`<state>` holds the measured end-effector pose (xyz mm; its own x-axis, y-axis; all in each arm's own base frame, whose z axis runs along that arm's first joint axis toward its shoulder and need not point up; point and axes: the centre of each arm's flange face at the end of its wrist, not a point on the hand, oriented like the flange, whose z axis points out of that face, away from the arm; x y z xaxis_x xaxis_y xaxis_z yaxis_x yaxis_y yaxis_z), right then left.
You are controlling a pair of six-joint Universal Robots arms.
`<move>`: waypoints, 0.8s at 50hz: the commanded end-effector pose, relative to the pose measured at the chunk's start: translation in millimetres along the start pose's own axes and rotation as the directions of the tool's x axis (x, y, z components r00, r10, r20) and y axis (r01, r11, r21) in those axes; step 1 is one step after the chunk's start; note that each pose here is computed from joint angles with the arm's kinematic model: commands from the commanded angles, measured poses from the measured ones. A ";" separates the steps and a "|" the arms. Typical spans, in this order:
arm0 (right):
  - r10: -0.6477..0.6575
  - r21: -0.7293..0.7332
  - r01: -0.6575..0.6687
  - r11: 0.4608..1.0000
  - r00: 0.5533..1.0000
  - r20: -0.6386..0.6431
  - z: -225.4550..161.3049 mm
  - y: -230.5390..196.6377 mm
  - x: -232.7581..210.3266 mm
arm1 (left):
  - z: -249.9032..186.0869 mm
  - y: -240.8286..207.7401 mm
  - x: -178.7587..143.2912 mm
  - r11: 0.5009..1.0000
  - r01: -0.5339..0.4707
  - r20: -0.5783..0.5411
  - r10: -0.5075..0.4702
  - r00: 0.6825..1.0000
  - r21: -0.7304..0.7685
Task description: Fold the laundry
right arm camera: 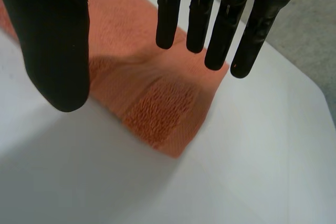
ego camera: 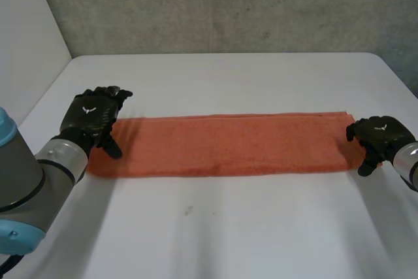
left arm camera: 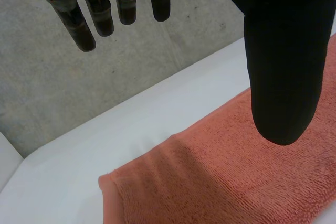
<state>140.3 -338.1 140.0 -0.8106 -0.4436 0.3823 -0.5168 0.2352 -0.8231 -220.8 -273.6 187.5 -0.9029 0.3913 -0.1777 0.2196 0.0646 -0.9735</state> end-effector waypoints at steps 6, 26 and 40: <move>-0.021 0.001 0.021 1.000 0.999 -0.027 12.9 12.5 7.9 | -1.0 1.9 0.6 1.000 -0.003 -0.001 0.003 1.000 -0.001; -0.002 -0.022 0.000 1.000 0.997 -0.075 25.9 26.2 29.4 | -2.2 6.5 1.7 1.000 -0.002 -0.003 0.002 1.000 -0.012; 0.016 -0.019 -0.018 1.000 0.997 -0.079 18.2 25.2 35.7 | -2.4 6.6 1.8 1.000 -0.002 -0.003 0.002 1.000 -0.013</move>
<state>101.6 -367.0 122.3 -0.8387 -0.3619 0.4070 -0.5114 0.2665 -0.8170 -220.0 -270.4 181.1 -0.9014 0.3943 -0.1788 0.2257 0.0754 -0.9713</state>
